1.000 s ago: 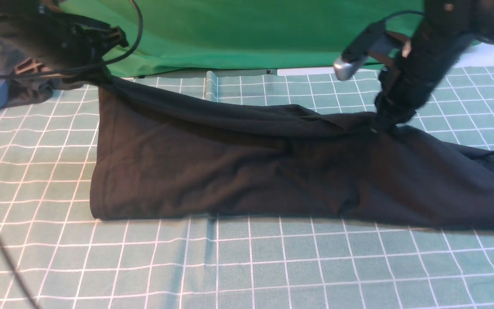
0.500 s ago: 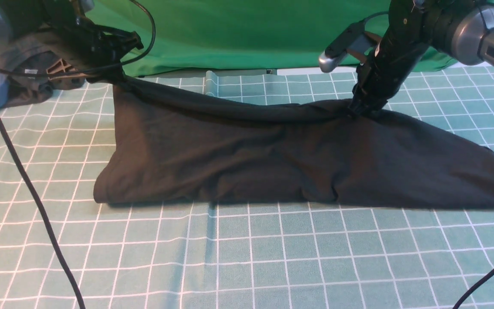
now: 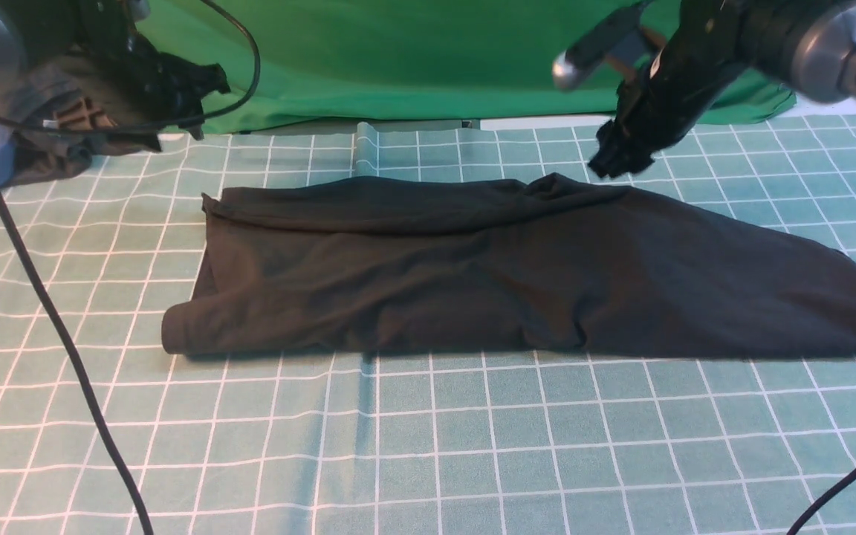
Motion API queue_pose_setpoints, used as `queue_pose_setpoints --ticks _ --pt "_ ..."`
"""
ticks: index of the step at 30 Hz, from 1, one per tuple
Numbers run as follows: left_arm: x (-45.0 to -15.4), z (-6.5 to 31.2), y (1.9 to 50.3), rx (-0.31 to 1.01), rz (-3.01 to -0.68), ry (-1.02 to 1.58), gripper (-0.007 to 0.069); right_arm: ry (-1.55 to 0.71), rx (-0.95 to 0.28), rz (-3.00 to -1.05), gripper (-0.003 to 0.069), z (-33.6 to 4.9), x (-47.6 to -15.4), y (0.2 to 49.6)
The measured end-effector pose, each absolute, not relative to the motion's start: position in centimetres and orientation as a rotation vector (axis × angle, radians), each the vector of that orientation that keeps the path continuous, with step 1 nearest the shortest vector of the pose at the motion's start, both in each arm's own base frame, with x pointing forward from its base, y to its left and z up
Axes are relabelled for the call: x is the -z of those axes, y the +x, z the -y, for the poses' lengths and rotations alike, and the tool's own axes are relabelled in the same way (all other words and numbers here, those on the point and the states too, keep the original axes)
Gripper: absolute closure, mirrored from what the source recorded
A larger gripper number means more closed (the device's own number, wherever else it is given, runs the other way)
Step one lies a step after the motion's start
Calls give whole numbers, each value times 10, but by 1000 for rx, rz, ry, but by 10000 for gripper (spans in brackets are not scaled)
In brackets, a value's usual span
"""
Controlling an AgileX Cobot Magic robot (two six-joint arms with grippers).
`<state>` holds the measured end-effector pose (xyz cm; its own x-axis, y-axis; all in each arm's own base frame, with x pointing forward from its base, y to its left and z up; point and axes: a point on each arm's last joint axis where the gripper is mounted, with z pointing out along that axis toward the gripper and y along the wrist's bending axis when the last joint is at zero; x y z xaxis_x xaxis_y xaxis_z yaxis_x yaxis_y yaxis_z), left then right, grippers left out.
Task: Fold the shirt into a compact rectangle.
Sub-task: 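Pull the folded dark garment lengthwise by its ends to straighten it flat on the table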
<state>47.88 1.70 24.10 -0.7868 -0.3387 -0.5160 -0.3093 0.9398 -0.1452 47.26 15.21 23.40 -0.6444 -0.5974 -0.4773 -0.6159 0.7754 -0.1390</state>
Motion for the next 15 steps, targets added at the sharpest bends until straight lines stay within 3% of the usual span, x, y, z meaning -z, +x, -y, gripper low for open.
queue_pose_setpoints --ticks 1,3,6,8,11,15 --pt "-243 -17 478 74 -2547 -457 253 -892 -67 -2463 403 -153 -238 471" --pt "-250 -7 476 190 -2607 -417 288 -860 -216 -2445 538 -159 -263 460" --pt "-251 22 471 361 -2671 -255 418 -869 -354 -2429 618 -167 -273 453" --pt "-249 52 468 411 -2699 -91 545 -862 -392 -2435 636 -169 -274 451" --pt "-244 95 462 444 -2719 70 603 -839 -408 -2447 641 -169 -274 451" --pt "-223 151 457 474 -2716 227 622 -849 -418 -2473 640 -168 -272 449"
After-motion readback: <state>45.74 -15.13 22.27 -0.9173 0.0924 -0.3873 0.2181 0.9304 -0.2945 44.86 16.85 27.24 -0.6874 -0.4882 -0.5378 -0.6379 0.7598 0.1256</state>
